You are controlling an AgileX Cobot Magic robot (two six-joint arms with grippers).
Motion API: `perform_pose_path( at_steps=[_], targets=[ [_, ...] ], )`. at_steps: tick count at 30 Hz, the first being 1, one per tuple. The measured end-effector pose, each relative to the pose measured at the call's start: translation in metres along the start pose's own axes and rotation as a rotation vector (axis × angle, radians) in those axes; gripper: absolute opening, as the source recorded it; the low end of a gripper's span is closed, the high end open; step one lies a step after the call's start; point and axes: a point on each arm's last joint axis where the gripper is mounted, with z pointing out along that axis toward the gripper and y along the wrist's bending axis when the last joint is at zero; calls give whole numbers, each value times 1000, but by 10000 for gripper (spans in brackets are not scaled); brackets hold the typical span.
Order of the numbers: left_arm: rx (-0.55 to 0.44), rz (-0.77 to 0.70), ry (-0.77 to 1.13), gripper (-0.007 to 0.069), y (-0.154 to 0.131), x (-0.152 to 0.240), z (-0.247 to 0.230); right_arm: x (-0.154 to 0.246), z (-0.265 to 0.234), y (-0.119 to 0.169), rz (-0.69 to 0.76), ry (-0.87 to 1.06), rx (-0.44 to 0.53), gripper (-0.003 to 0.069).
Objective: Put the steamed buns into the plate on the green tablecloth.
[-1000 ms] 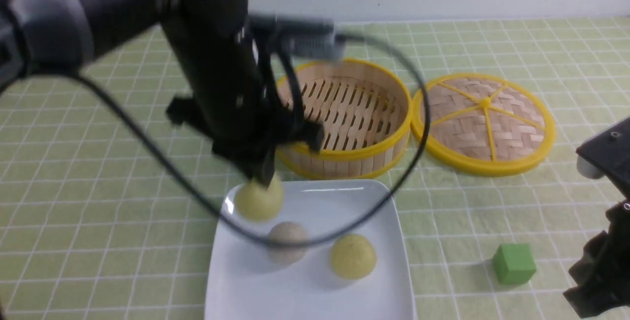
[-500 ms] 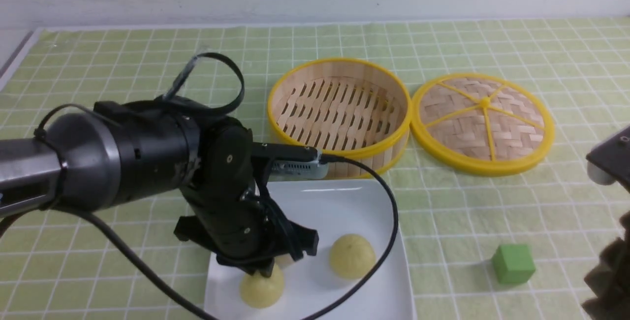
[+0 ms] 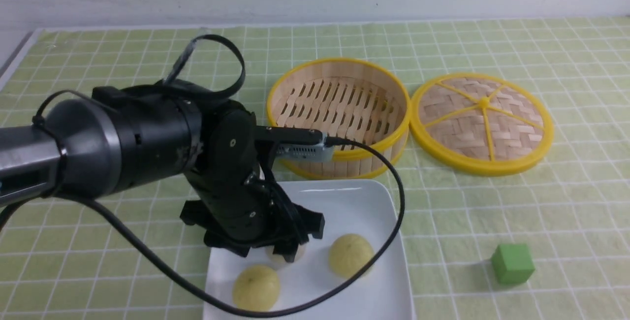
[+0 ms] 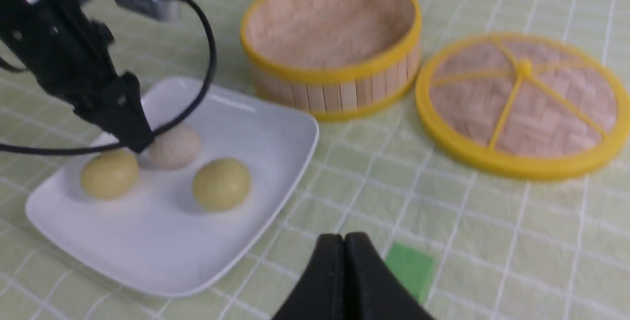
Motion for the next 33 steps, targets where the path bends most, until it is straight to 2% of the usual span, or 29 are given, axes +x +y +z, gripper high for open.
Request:
perform_pose_path(
  at_steps=[6, 21, 25, 27, 28, 30, 31, 32, 33],
  targets=[
    [-3, 0, 6, 496, 0, 1, 0, 20, 10, 3, -3, 4, -57, -15],
    [-8, 3, 10, 496, 1, 1, 0, 19, 10, 3, -17, -8, -55, -6],
    [-3, 17, -34, 466, 0, -3, 0, 19, 10, 3, -20, -8, -54, -6],
    [-13, 34, -51, 382, 1, -5, 0, 19, 10, 3, -20, -8, -54, -6],
    [-14, 35, -52, 373, 1, -5, 0, 19, 10, 3, -20, -8, -54, -6],
    [-28, 51, -59, 235, 2, -5, 0, 20, 11, 3, -19, -6, -54, -6],
    [-29, 52, -59, 223, 2, -5, 0, 20, 11, 3, -19, -8, -54, -6],
    [-39, 63, -62, 124, 3, -6, 0, 22, 12, 2, -20, -5, -53, -6],
    [-42, 67, -64, 80, 4, -6, 0, 24, 12, 2, -20, -7, -53, -6]
  ],
)
